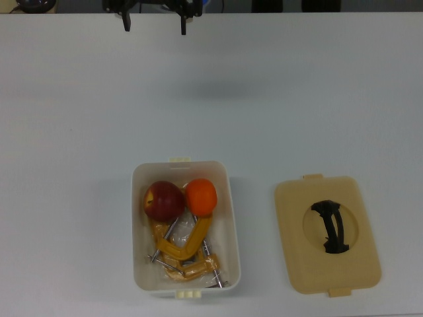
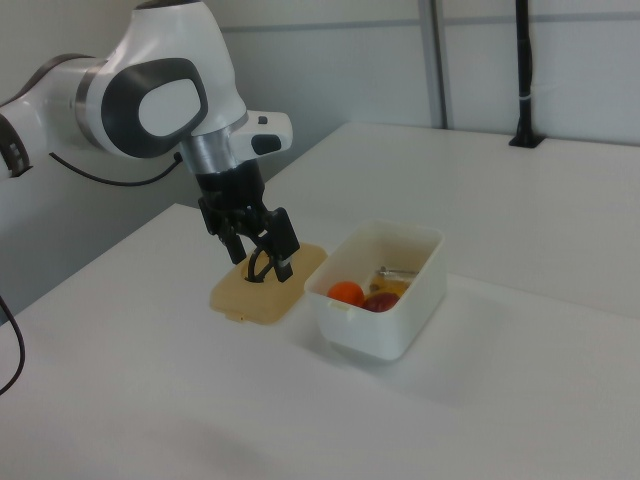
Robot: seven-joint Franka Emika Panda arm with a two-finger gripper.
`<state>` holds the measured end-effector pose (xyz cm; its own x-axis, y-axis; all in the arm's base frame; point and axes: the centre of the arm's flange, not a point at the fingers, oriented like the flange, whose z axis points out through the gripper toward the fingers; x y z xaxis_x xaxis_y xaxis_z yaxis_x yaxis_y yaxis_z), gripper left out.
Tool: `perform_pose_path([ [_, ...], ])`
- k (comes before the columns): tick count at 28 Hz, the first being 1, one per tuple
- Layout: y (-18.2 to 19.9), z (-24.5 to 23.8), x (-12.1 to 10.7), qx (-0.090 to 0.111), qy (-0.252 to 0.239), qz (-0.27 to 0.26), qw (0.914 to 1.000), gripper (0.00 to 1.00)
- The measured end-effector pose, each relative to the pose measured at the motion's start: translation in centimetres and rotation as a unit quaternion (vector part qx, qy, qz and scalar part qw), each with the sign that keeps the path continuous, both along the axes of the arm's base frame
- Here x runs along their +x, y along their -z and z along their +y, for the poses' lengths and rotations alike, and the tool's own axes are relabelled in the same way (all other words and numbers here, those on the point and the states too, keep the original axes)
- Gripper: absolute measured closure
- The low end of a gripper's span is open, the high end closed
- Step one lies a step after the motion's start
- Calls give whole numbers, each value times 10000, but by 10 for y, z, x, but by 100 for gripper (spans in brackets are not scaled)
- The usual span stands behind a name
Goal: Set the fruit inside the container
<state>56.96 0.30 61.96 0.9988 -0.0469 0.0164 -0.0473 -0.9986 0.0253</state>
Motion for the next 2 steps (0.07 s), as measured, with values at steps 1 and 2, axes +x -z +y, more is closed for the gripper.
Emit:
perform_pose_path([
  [1,0,0,0,4,0,0,10000,0],
  [2,0,0,0,12,0,1,10000,0],
])
